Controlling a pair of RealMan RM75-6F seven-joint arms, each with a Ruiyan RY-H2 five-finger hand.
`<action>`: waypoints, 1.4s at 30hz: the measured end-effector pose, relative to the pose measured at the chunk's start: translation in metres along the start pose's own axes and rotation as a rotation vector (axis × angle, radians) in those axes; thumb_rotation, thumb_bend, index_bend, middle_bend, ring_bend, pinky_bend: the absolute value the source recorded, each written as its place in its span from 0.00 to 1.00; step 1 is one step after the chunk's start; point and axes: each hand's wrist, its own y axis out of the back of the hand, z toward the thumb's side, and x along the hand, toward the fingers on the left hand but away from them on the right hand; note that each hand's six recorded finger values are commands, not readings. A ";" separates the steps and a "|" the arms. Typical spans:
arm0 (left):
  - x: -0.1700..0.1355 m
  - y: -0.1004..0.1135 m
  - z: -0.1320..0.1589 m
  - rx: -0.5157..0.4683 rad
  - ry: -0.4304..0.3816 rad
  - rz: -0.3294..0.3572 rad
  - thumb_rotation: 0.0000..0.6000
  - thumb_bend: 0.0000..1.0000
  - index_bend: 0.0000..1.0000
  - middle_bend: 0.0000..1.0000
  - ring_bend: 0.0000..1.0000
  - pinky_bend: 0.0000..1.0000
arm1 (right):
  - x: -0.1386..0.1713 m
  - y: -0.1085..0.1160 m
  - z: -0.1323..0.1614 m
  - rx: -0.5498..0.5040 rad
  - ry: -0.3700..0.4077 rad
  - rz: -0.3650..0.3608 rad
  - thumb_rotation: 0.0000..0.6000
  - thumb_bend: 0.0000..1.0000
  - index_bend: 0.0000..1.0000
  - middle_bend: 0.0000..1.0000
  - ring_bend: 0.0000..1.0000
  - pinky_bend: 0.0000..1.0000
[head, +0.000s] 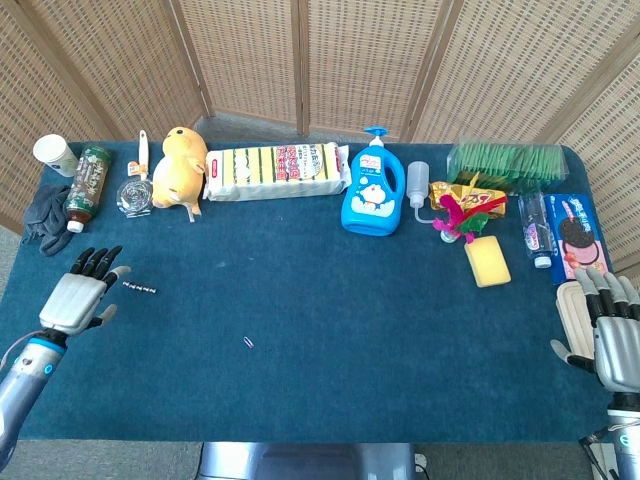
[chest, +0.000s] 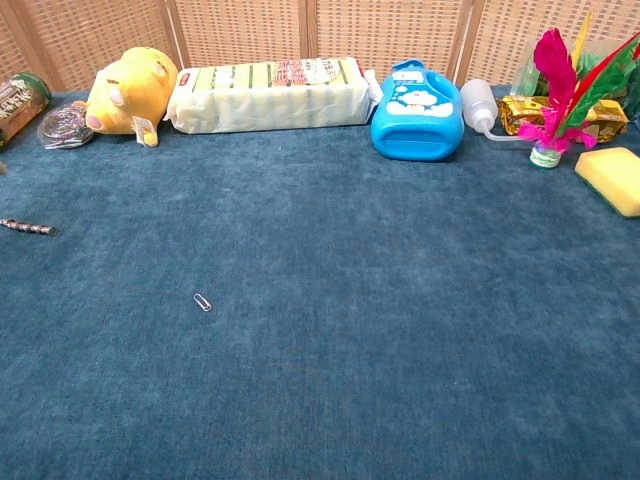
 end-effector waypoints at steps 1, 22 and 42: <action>0.005 -0.001 0.000 0.010 0.001 -0.005 1.00 0.59 0.33 0.00 0.00 0.00 | 0.000 0.000 0.000 0.000 0.000 0.000 1.00 0.00 0.00 0.00 0.00 0.00; 0.034 -0.020 -0.016 0.104 0.061 -0.062 1.00 0.59 0.38 0.00 0.00 0.00 | -0.001 -0.009 -0.002 0.002 -0.012 0.032 1.00 0.00 0.00 0.00 0.00 0.00; 0.046 -0.030 -0.005 0.088 0.073 -0.081 1.00 0.60 0.38 0.00 0.00 0.00 | -0.003 -0.008 -0.007 -0.021 -0.022 0.043 1.00 0.00 0.00 0.00 0.00 0.00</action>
